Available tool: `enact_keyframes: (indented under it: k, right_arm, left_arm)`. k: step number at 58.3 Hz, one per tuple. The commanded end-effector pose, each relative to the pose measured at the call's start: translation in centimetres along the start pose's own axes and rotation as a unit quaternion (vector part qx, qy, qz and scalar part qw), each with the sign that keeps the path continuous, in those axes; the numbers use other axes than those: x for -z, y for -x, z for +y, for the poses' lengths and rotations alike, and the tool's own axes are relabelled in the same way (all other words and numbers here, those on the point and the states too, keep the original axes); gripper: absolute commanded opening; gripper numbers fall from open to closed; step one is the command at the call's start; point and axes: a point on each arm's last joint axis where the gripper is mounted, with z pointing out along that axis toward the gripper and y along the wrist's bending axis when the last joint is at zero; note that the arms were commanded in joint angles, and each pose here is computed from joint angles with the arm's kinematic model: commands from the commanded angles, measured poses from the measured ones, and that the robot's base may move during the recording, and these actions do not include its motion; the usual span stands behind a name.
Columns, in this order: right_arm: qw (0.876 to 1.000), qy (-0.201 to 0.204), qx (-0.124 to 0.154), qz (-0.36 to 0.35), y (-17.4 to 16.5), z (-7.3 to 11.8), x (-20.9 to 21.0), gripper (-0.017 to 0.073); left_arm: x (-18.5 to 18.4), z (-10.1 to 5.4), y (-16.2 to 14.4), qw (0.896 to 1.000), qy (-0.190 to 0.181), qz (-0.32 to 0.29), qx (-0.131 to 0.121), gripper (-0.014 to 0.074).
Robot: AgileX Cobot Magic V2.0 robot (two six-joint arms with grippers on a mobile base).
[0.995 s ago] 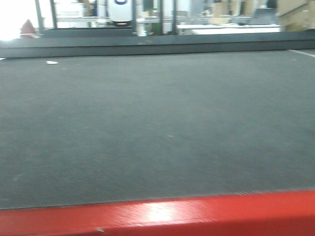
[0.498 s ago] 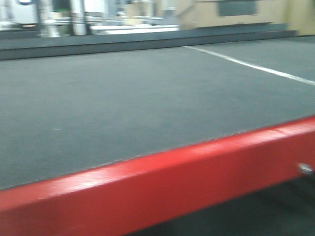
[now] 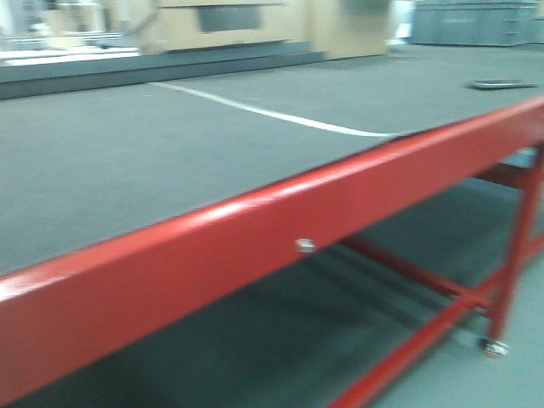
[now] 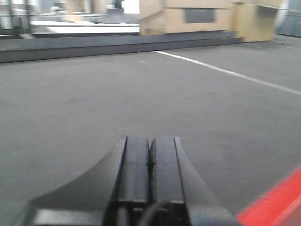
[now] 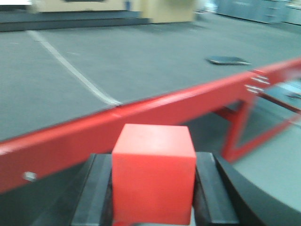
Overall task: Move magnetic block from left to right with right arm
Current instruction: 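Drive the base away from the table holding the cube in the right gripper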
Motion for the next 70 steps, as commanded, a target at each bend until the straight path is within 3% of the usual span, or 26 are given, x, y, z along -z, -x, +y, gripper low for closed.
enact_keyframes:
  k: [1, 70]
  right_arm:
    - [0.998, -0.004, 0.009, -0.056, 1.74, -0.08, 0.18, 0.0392]
    - [0.998, -0.004, 0.009, -0.056, 1.74, -0.08, 0.18, 0.0392]
  left_arm:
    - [0.07, -0.01, 0.45, 0.999, -0.002, -0.04, 0.004, -0.0117]
    - [0.07, -0.01, 0.45, 0.999, -0.002, -0.04, 0.004, -0.0117]
